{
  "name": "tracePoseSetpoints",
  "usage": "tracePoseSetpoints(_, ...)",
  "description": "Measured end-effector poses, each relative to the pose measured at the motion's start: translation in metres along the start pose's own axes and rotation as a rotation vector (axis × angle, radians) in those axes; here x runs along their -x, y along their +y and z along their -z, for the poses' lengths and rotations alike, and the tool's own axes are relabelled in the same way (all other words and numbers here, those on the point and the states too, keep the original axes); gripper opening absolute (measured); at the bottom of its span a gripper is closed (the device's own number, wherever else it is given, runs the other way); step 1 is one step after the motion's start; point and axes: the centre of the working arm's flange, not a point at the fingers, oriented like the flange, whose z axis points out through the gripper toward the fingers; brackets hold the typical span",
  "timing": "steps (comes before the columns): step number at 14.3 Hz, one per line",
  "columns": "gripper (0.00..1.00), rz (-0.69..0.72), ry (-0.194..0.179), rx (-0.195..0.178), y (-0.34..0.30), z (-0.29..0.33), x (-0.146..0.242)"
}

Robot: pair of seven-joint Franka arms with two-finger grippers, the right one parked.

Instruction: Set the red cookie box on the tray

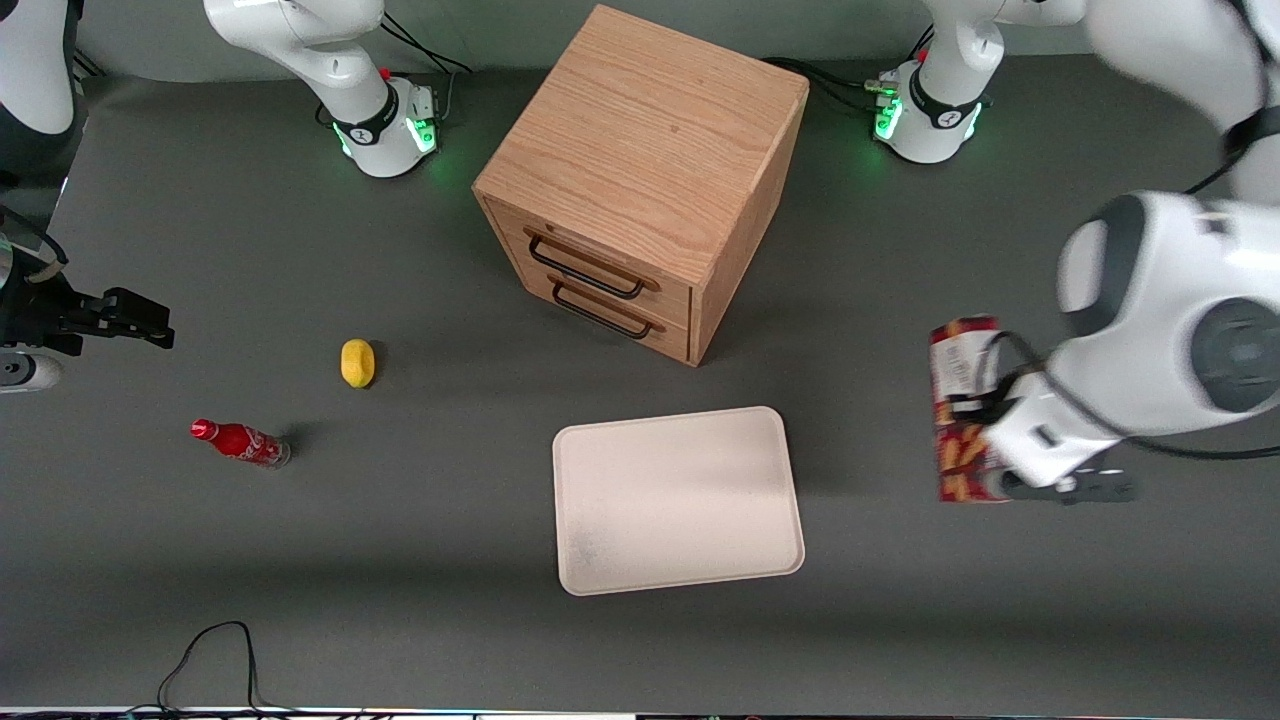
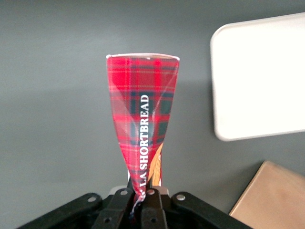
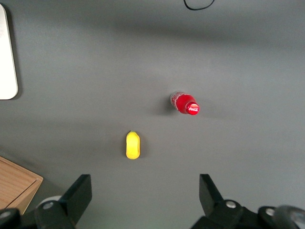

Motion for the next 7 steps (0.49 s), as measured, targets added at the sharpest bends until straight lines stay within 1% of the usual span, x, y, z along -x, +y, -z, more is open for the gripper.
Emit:
tracePoseSetpoints(2,0.04,0.031,0.029,0.017,0.061,-0.039,-0.005)
tracePoseSetpoints(4,0.04,0.052,0.055,0.041,0.105,-0.078,-0.010)
tracePoseSetpoints(7,0.04,0.084,0.078,0.076,0.129,-0.127,-0.024)
